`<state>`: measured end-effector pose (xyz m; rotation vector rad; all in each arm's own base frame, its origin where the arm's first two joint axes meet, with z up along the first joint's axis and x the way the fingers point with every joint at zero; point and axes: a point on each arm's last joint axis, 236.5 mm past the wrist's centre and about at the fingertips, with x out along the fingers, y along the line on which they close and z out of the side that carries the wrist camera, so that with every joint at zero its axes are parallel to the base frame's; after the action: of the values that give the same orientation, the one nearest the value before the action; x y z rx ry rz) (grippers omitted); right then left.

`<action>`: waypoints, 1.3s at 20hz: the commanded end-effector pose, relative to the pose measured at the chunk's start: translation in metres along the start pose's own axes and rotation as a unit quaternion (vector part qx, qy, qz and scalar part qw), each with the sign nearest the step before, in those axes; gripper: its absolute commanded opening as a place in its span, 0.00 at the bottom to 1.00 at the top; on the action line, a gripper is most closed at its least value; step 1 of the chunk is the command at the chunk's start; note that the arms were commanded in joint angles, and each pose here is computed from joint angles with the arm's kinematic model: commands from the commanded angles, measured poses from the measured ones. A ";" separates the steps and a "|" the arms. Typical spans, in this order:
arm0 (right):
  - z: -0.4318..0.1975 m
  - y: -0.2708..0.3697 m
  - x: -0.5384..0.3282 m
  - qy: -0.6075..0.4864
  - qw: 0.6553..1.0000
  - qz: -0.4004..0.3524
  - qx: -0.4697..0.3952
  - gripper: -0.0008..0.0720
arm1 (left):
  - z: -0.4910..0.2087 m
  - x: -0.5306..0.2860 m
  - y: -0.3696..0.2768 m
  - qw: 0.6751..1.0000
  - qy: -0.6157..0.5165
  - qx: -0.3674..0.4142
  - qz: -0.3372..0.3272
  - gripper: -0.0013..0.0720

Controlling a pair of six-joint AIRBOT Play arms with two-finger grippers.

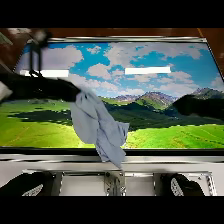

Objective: Fold the shirts.

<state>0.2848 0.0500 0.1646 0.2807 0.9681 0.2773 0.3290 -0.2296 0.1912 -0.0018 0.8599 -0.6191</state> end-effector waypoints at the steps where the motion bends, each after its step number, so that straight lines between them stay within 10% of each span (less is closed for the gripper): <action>1: -0.081 -0.001 0.072 0.152 0.986 0.046 0.045 0.96 | -0.106 0.065 0.034 0.987 0.141 -0.079 0.025 0.07; 12: -0.149 0.049 0.260 0.240 0.944 0.117 0.192 0.96 | -0.150 0.059 0.062 0.970 0.213 -0.108 0.054 0.07; 26: -0.114 0.060 0.283 0.207 0.938 0.139 0.241 0.85 | -0.138 0.064 0.065 0.975 0.187 -0.106 0.057 0.07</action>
<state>0.3312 0.2228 -0.0895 0.8671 1.4148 0.3875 0.2948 -0.1752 0.0377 -0.0299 1.2843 -0.4223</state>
